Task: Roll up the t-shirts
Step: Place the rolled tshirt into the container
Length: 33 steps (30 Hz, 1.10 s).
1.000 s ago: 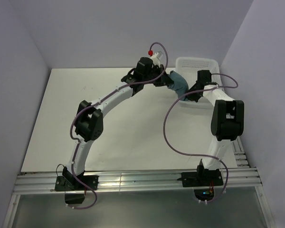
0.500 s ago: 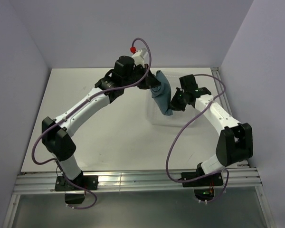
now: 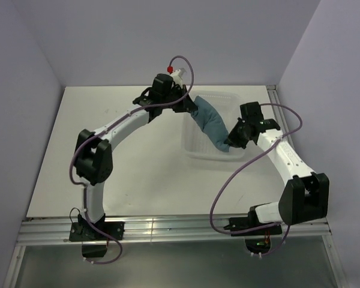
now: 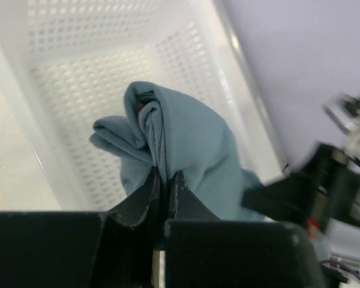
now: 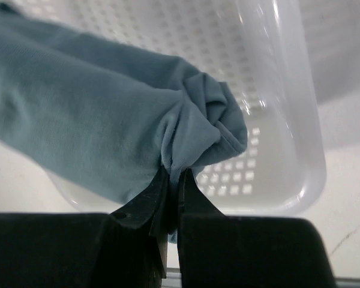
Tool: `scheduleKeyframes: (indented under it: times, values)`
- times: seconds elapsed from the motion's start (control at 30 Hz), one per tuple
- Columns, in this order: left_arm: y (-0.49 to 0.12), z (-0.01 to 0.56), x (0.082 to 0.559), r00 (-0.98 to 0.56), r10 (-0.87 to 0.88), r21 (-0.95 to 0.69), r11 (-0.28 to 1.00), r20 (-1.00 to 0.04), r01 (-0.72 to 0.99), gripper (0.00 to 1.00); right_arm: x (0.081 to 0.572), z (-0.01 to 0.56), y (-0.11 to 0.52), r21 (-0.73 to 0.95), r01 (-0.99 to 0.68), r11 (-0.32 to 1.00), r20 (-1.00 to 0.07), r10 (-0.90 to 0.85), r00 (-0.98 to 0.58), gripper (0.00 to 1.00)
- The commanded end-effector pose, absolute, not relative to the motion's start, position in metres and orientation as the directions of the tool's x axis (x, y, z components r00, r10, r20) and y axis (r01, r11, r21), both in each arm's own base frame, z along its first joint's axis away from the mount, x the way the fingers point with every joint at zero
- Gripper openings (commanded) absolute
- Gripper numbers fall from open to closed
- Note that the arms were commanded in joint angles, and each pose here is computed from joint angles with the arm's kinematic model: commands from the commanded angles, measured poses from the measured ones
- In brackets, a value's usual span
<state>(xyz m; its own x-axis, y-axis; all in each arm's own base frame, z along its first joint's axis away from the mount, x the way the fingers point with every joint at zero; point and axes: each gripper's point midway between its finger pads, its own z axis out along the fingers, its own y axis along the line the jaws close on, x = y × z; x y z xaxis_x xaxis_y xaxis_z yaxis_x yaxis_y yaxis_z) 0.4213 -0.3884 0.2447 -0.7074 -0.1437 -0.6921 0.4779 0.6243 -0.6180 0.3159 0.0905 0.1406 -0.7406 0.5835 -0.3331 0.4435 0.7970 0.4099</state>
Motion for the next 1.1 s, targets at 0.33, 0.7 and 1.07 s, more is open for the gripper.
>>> scheduleKeyframes:
  times: [0.33, 0.7, 1.07]
  values:
    - [-0.430, 0.203, 0.478, -0.679, -0.096, -0.595, 0.580, -0.727, 0.556, 0.00, 0.309, 0.137, 0.153, 0.491, 0.375, 0.786, -0.358, 0.574, -0.736, 0.00]
    - [-0.423, 0.205, 0.516, -0.666, -0.149, -0.611, 0.576, -0.731, 0.543, 0.00, 0.338, 0.141, 0.209, 0.527, 0.288, 0.799, -0.369, 0.521, -0.770, 0.00]
    - [-0.437, 0.183, 0.519, -0.678, -0.118, -0.633, 0.501, -0.726, 0.591, 0.00, 0.346, 0.129, 0.255, 0.477, 0.260, 0.840, -0.397, 0.470, -0.788, 0.00]
